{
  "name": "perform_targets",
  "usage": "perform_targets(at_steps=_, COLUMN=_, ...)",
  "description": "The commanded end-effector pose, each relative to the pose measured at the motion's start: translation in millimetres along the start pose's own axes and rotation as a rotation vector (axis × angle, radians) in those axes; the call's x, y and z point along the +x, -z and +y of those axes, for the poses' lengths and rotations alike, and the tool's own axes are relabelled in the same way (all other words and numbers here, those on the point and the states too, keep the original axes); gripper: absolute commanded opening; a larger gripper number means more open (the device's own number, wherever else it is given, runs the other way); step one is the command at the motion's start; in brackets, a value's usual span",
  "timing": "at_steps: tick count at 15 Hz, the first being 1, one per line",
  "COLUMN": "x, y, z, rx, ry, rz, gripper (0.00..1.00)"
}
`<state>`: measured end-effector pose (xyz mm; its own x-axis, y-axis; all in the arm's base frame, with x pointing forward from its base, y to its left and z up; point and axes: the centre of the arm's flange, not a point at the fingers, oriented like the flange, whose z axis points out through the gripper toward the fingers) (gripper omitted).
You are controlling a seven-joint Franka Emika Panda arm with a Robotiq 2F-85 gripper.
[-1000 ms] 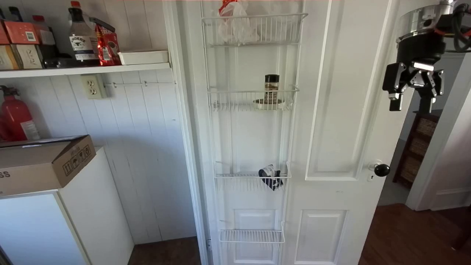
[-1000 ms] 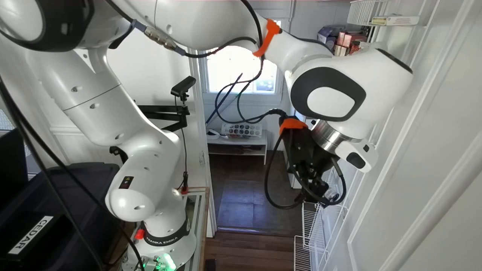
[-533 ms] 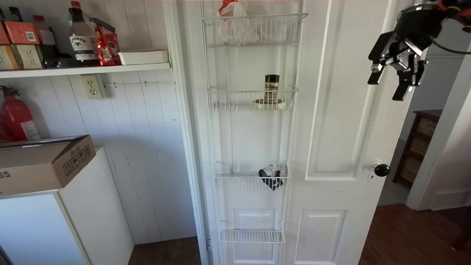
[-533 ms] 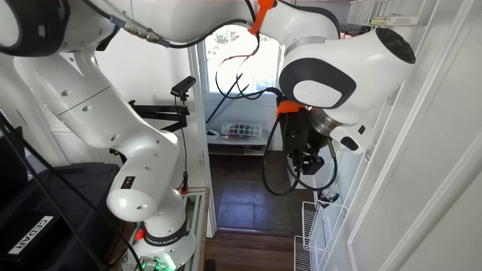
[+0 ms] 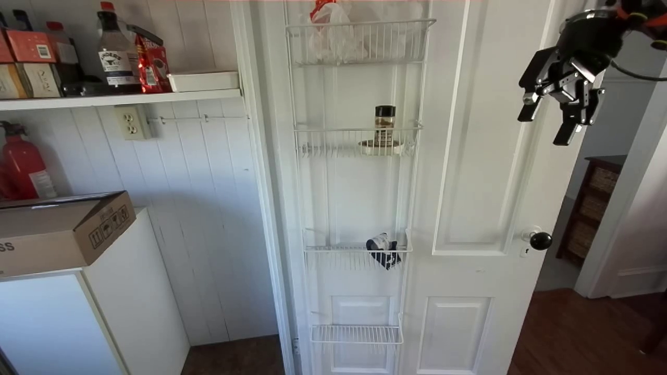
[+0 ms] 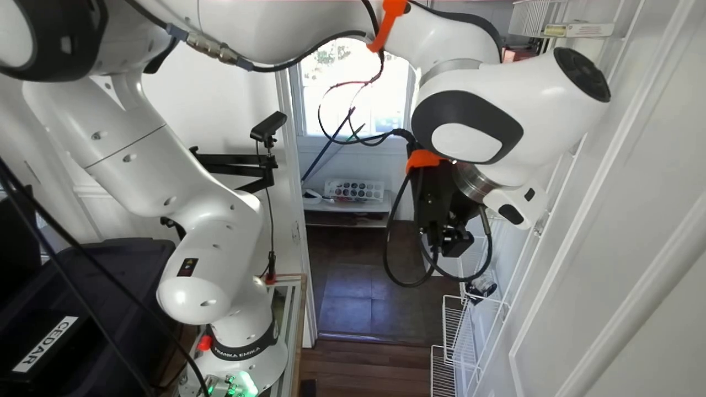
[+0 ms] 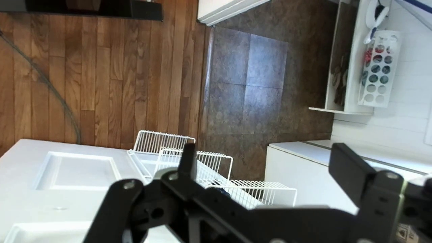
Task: Move the spice bottle to the lower shelf
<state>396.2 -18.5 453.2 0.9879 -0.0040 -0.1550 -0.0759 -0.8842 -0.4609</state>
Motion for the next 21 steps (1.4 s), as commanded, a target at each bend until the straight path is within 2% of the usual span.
perform_targets(at_steps=1, x=16.6, y=-11.3, z=-3.3, rx=0.145, ry=-0.139, rz=0.001, gripper=1.00)
perform_targets(at_steps=3, x=24.8, y=-17.7, z=-6.8, rx=0.179, ry=-0.244, rz=0.009, gripper=1.00)
perform_targets(at_steps=8, x=50.0, y=-29.1, z=-16.4, rx=0.231, ry=-0.492, rz=0.099, gripper=1.00)
perform_targets(at_steps=15, x=69.4, y=-41.4, z=-30.0, rx=0.268, ry=-0.845, rz=0.193, gripper=1.00)
perform_targets(at_steps=16, x=63.0, y=-38.1, z=-22.4, rx=0.238, ry=-0.752, rz=0.173, gripper=1.00)
perform_targets(at_steps=18, x=65.5, y=-40.6, z=-24.4, rx=0.239, ry=-0.803, rz=0.182, gripper=1.00)
perform_targets(at_steps=21, x=66.1, y=-40.9, z=-23.9, rx=0.242, ry=-0.816, rz=0.182, gripper=1.00)
